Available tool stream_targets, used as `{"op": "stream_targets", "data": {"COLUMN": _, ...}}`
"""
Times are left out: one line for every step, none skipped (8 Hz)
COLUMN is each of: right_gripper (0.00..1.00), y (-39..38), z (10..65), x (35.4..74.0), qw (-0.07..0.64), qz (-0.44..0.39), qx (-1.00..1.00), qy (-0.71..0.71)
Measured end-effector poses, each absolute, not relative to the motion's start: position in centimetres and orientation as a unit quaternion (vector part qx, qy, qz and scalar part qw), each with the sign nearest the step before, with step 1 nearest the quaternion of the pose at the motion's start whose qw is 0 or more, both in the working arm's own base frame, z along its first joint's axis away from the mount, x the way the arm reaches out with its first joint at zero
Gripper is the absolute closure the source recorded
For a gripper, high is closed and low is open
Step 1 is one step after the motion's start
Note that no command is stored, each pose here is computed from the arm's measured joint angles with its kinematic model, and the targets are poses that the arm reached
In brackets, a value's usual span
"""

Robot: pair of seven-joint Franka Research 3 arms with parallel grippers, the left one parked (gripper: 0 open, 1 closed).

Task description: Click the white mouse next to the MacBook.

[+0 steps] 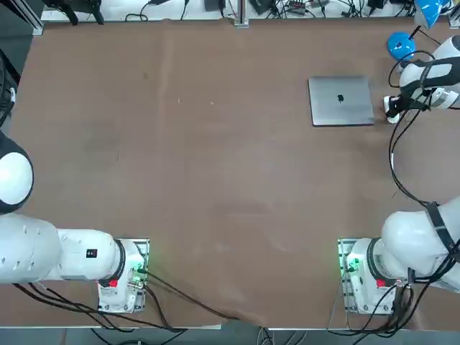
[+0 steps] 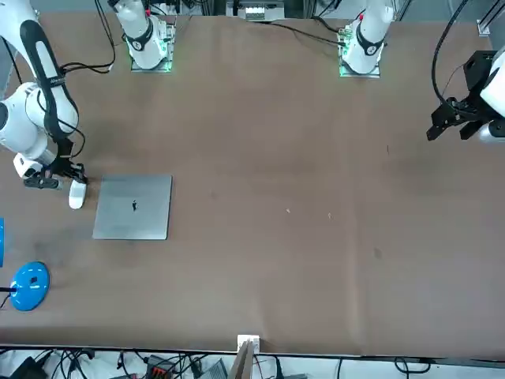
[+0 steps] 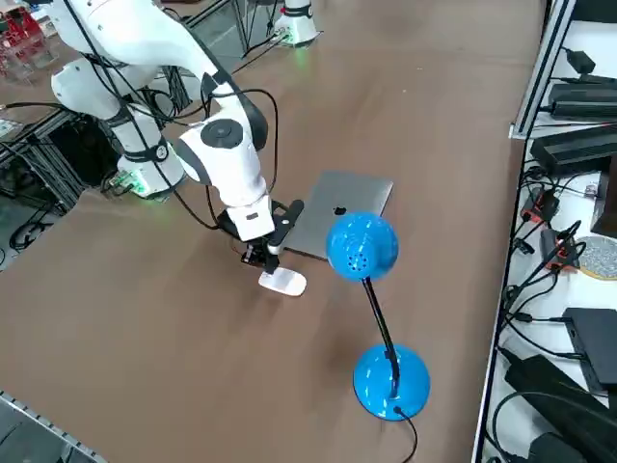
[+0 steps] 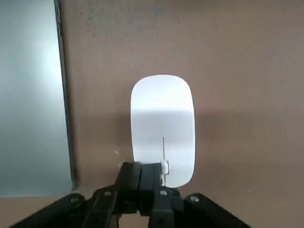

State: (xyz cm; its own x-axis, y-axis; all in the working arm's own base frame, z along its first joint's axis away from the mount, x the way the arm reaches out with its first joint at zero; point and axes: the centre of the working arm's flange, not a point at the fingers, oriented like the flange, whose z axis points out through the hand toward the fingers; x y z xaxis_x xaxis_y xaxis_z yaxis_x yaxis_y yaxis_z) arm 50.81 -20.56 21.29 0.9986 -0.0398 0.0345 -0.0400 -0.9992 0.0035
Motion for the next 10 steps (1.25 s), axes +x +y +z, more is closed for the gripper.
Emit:
{"op": "stream_targets", "data": {"right_gripper": 0.99, "y": -20.6, "z": 21.3, "x": 50.8, "qw": 0.002, "qz": 0.017, "qx": 1.000, "qy": -0.020}}
{"op": "stream_targets", "data": {"right_gripper": 0.99, "y": -20.6, "z": 21.3, "x": 50.8, "qw": 0.002, "qz": 0.017, "qx": 1.000, "qy": -0.020}}
{"op": "stream_targets", "data": {"right_gripper": 0.99, "y": -20.6, "z": 21.3, "x": 50.8, "qw": 0.002, "qz": 0.017, "qx": 1.000, "qy": -0.020}}
{"op": "stream_targets", "data": {"right_gripper": 0.99, "y": -20.6, "z": 21.3, "x": 50.8, "qw": 0.002, "qz": 0.017, "qx": 1.000, "qy": -0.020}}
{"op": "stream_targets", "data": {"right_gripper": 0.99, "y": -20.5, "z": 21.3, "x": 50.8, "qw": 0.002, "qz": 0.018, "qx": 1.000, "qy": -0.020}}
{"op": "stream_targets", "data": {"right_gripper": 0.99, "y": -20.4, "z": 21.5, "x": 50.9, "qw": 0.002, "qz": 0.019, "qx": 1.000, "qy": -0.019}}
{"op": "stream_targets", "data": {"right_gripper": 0.99, "y": -20.3, "z": 21.8, "x": 51.1, "qw": 0.002, "qz": 0.019, "qx": 1.000, "qy": -0.017}}
{"op": "stream_targets", "data": {"right_gripper": 0.99, "y": -20.2, "z": 22.7, "x": 51.3, "qw": 0.002, "qz": 0.017, "qx": 1.000, "qy": -0.015}}
{"op": "stream_targets", "data": {"right_gripper": 0.99, "y": -20.1, "z": 24.3, "x": 51.7, "qw": 0.003, "qz": 0.018, "qx": 1.000, "qy": -0.013}}
{"op": "stream_targets", "data": {"right_gripper": 0.99, "y": -20.0, "z": 26.3, "x": 52.0, "qw": 0.005, "qz": 0.020, "qx": 1.000, "qy": -0.010}}
